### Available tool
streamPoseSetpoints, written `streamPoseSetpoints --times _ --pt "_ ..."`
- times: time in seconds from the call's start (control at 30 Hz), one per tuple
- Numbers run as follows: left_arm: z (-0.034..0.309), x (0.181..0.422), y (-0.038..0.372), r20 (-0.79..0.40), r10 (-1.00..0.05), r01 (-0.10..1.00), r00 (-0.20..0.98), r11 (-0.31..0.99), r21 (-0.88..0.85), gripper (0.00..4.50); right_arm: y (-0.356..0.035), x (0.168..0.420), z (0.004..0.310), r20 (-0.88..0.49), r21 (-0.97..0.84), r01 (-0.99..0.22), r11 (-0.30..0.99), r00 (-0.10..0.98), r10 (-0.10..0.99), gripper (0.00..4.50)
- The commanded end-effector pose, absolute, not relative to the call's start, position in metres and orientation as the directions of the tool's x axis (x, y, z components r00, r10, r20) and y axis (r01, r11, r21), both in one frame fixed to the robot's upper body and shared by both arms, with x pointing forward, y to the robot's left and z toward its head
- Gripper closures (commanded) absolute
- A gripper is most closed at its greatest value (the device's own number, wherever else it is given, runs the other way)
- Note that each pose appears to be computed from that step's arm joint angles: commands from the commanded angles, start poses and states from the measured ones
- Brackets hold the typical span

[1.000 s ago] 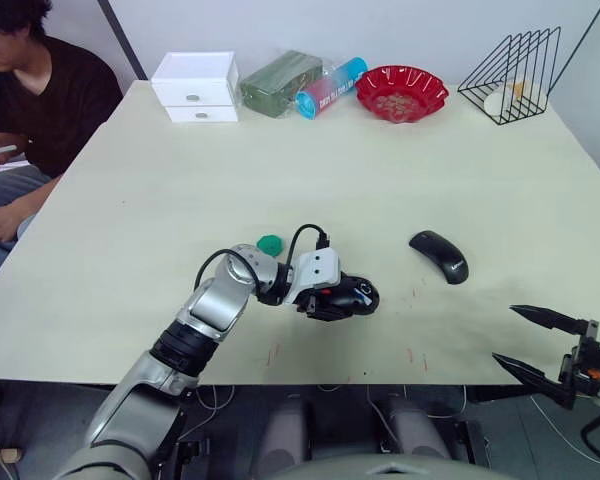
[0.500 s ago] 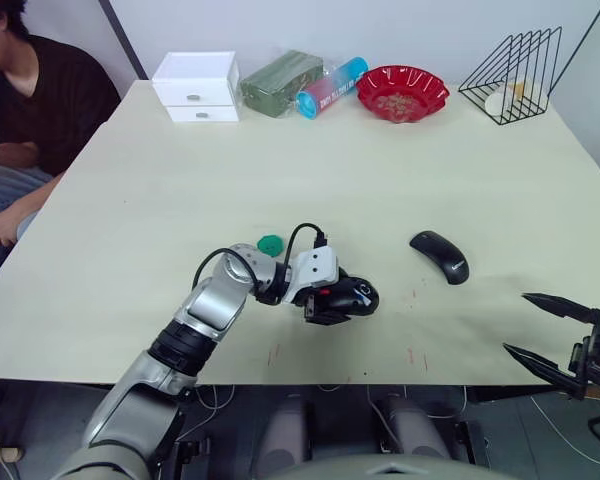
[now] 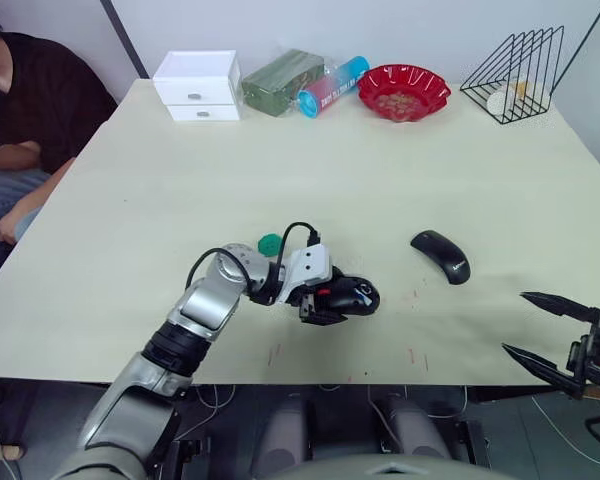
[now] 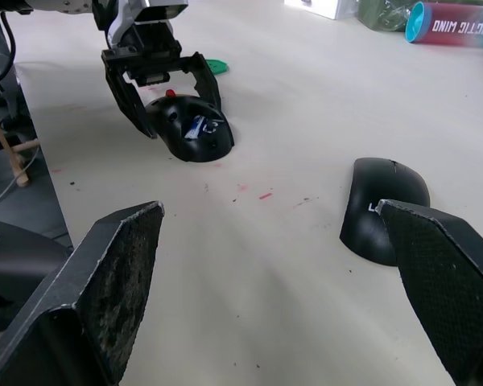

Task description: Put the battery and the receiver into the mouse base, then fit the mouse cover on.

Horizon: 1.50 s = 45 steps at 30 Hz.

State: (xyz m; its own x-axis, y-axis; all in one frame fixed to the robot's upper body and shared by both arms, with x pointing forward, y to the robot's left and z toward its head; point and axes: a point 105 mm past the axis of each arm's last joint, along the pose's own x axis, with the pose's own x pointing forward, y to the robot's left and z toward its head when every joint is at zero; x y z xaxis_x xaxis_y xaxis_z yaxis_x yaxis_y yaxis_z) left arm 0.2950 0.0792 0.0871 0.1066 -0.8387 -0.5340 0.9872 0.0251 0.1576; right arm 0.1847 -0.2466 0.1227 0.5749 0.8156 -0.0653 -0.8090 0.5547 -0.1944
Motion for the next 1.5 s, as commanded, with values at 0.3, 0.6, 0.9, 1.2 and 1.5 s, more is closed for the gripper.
streamPoseSetpoints --times 0.3,0.6,0.9,1.2,1.5 --pt "0.132 0.281 0.098 -0.4 -0.913 0.979 0.08 -0.004 0.204 0.05 -0.242 0.187 0.134 -0.029 -0.226 -0.816 0.532 0.551 0.834 0.0" --pt "0.144 0.271 0.142 -0.369 -0.919 0.971 0.136 0.05 0.233 0.05 -0.239 0.201 0.132 -0.025 -0.229 -0.799 0.556 0.576 0.817 0.0" --pt "0.166 0.248 0.188 -0.306 -0.93 0.97 0.204 0.148 0.194 0.05 -0.231 0.233 0.13 -0.067 -0.212 -0.752 0.624 0.648 0.759 0.0" --pt "0.164 0.233 0.196 -0.305 -0.921 0.959 0.24 0.177 0.22 0.05 -0.23 0.267 0.122 -0.166 -0.192 -0.685 0.703 0.729 0.664 0.0" --pt "0.175 0.231 0.191 -0.251 -0.94 0.96 0.233 0.18 0.215 0.05 -0.221 0.289 0.11 -0.255 -0.152 -0.642 0.751 0.76 0.598 0.0"
